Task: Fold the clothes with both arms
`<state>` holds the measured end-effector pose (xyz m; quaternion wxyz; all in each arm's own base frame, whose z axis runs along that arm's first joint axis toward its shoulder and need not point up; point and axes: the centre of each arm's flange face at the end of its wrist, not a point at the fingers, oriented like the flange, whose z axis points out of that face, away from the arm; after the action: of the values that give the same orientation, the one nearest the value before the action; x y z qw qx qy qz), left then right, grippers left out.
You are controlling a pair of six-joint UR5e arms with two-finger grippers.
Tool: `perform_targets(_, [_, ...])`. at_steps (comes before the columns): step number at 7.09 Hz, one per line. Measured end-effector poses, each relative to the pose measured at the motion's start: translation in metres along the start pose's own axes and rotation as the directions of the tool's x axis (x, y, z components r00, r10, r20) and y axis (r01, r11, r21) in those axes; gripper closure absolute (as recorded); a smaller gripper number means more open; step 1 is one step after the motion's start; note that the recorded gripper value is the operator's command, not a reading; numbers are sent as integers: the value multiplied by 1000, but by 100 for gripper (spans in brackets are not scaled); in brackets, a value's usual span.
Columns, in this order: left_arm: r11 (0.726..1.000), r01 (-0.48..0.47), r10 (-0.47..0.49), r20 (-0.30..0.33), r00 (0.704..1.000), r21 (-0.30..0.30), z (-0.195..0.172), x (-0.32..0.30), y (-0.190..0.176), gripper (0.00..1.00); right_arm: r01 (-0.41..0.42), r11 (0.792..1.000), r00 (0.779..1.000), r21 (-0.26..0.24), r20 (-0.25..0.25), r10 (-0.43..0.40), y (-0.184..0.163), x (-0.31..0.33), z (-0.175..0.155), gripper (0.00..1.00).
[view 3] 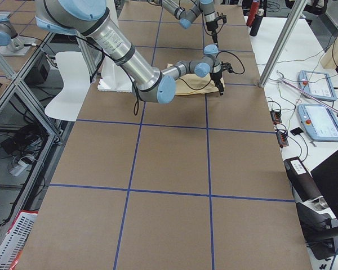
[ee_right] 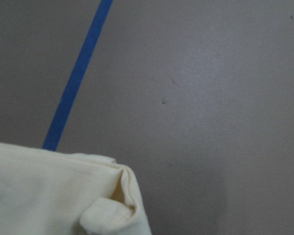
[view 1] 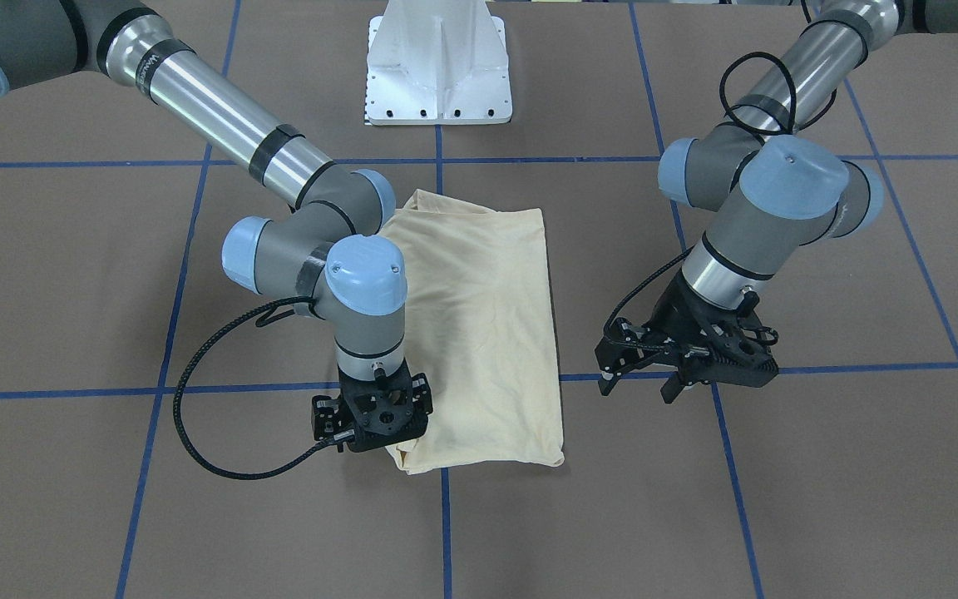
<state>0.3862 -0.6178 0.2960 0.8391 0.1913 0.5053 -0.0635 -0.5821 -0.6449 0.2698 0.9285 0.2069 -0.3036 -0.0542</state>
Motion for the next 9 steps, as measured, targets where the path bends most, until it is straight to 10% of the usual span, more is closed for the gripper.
perform_targets(4, [1000,-1,1,-4,1000,1,0,3,-1,10,45,999,998,-16,-35,-45,-12,63,10,0])
perform_targets(9, [1000,-1,1,-20,1000,10,-7,12,-3,9,59,998,994,-27,91,-56,-32,66,-32,0])
